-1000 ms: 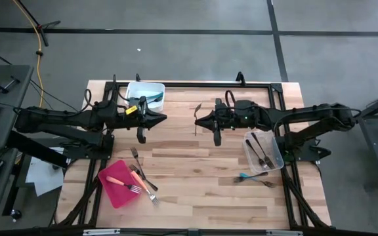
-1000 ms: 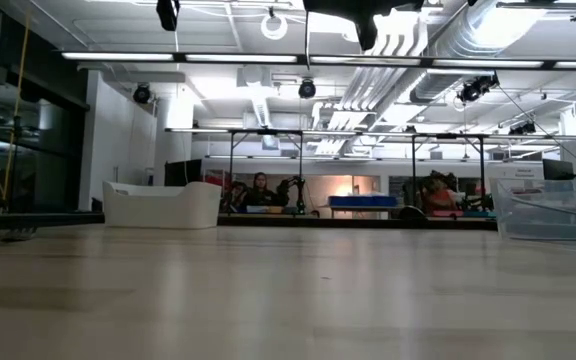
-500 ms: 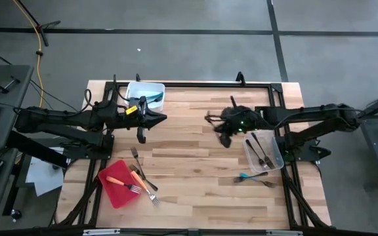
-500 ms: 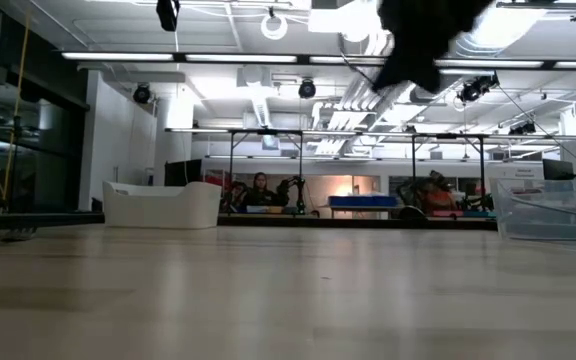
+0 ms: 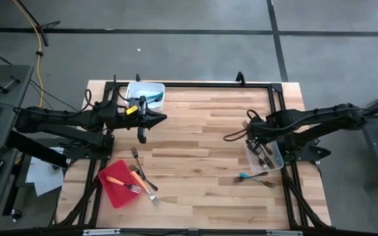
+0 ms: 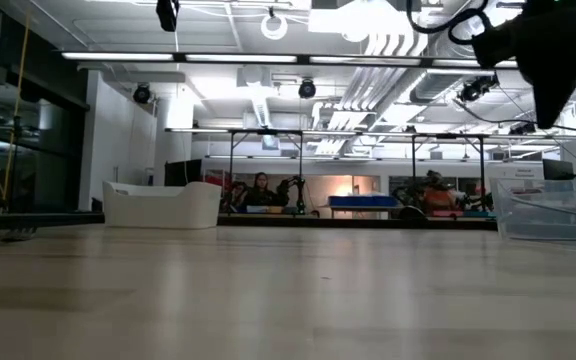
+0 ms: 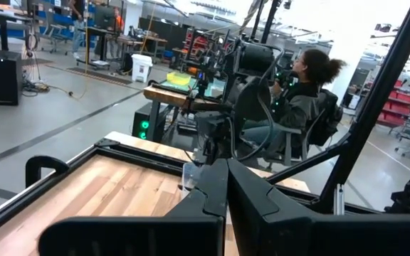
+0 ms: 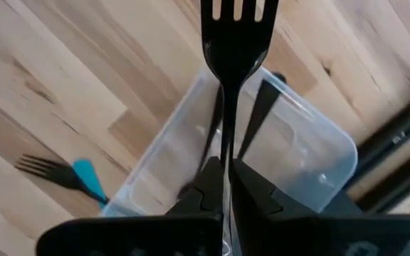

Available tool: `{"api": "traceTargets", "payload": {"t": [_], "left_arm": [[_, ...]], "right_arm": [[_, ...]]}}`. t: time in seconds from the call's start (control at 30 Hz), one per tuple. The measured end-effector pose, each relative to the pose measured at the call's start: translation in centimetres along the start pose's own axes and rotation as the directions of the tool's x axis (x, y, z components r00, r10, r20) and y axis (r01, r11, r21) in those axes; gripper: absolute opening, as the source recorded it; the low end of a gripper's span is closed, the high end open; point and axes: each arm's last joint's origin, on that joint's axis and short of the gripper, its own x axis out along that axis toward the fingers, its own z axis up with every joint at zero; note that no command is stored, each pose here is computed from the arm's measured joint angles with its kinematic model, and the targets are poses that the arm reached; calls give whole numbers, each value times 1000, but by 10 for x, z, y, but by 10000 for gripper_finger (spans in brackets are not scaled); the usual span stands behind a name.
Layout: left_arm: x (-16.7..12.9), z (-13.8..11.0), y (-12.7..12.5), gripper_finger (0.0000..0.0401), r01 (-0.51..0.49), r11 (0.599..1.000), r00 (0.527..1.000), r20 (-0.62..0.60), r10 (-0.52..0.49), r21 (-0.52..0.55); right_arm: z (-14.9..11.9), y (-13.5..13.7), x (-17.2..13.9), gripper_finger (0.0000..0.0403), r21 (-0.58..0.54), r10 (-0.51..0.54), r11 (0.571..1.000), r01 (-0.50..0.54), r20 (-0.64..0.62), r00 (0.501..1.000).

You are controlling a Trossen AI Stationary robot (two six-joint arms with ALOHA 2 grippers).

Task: Sort silverware by color (type)
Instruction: Put the black fork into the transparent bin

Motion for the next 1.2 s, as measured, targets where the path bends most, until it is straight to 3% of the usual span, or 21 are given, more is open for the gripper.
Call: {"api": "traceTargets", "payload": {"t": [0.13, 0.27, 0.43, 0.6, 0.93, 1.2], "left_arm": [[0, 0, 0, 0, 0, 1000, 1000, 0, 0, 0], [0, -1, 0, 0, -2, 1000, 1000, -6, 2, 0], [0, -1, 0, 0, -3, 1000, 1000, -9, 3, 0], [0, -1, 0, 0, -3, 1000, 1000, -10, 3, 0], [0, -1, 0, 0, -3, 1000, 1000, -9, 3, 0], [0, -1, 0, 0, -3, 1000, 1000, -10, 3, 0]], "right_arm": [[-9, -2, 1, 0, -6, -41, 999, 41, -43, 998], [-22, -2, 25, 0, -7, -52, 999, 52, -128, 990], [-32, -1, 55, 0, 2, 4, 1000, -3, -211, 978], [-33, 2, 70, 0, 28, 55, 998, -50, -187, 981], [-28, -4, 76, 0, 107, 46, 994, -26, -189, 981], [-24, -6, 79, 0, 157, 87, 986, -46, -260, 962]]}}
